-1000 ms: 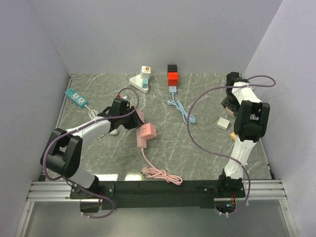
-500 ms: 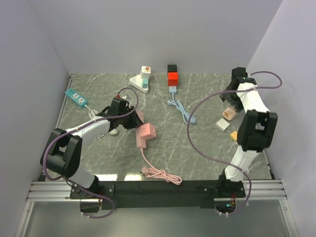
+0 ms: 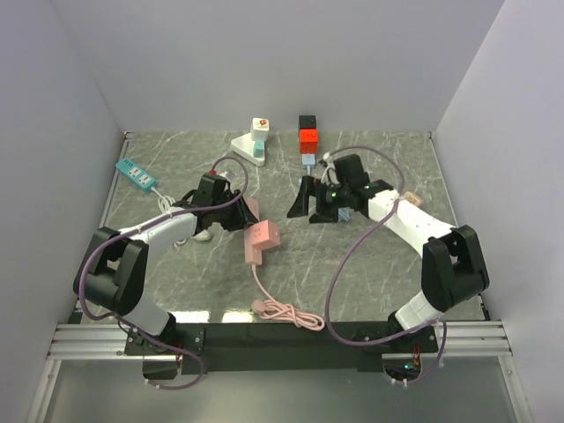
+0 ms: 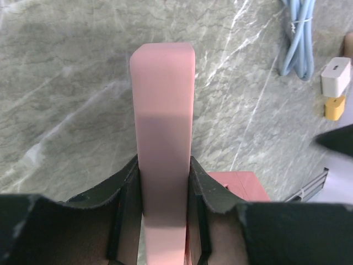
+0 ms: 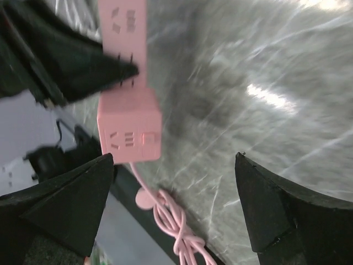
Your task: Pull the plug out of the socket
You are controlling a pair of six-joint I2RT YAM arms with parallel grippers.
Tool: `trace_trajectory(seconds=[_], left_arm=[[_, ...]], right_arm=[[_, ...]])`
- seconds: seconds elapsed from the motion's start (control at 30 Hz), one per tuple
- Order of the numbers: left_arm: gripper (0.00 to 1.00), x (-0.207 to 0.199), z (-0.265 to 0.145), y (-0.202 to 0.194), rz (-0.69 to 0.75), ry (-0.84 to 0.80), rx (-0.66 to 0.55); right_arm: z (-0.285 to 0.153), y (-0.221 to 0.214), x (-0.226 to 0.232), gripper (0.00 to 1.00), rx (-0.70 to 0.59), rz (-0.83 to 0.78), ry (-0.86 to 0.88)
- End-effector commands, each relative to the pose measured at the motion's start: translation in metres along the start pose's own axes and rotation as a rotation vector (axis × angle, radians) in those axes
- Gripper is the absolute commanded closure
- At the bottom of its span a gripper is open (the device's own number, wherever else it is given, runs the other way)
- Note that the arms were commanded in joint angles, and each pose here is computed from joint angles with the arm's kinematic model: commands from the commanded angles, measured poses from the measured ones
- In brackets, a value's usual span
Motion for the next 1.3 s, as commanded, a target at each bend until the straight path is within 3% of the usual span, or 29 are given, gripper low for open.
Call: trace_trajectory(seconds=[0.0,0.17,0.27,0.5,0.87,0.97,1.07,1.1,1.17,1.2,1.27], left_arm=[[1.0,-0.034,-0.007,0.016,0.013,-0.136,-0.032],[1.0,-0.037,-0.009,0.015,0.004,-0.158,-0.03],[1.0,-0.035,-0.008,0.013,-0.002,-0.153,-0.024],[1.0,-0.035,-0.014,0.013,-0.007,-0.158,-0.041],[1.0,-0.045,-0.022,0.015,-0.015,-0.197,-0.052],[1.0,-0.048,-0.021,0.016,-0.024,-0.214,-0.05],[1.0,-0.045,-0.019,0.012,-0.032,-0.213,-0.035],[1.0,-0.041,-0.017,0.01,-0.036,-0.204,-0.028],[1.0,-0.036,-0.016,0.008,-0.042,-0.189,-0.029],[1.0,-0.032,-0.014,0.006,-0.043,-0.179,-0.026],[1.0,-0.025,-0.012,0.006,-0.042,-0.156,-0.035]], right_arm=[[0.003,-0.001,0.041,0.03,-0.029,-0.111,0.226],[0.028,-0.032,0.061,0.02,0.072,-0.133,0.282],[0.033,-0.028,0.075,0.02,0.044,-0.113,0.347],[0.06,-0.031,0.069,0.02,0.109,-0.147,0.128],[0.075,-0.045,0.077,0.01,0.169,-0.104,0.206],[0.08,-0.048,0.082,0.13,0.179,-0.07,0.267],[0.082,-0.046,0.087,0.41,0.17,-0.063,0.298],[0.082,-0.047,0.087,0.58,0.18,-0.061,0.295],[0.082,-0.046,0.088,0.72,0.195,-0.076,0.308],[0.078,-0.046,0.088,0.86,0.21,-0.074,0.314],[0.07,-0.041,0.088,0.99,0.201,-0.106,0.308]])
Point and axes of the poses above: each gripper's point midway between its finger pads, its own z axis out along the fingers, its own x axis along the line the jaws close on, y = z × x, the point moved 5 cm from there along -z, back along the fingers, and after that the axes turned 9 degrees about -z, right-handed, at the moved point
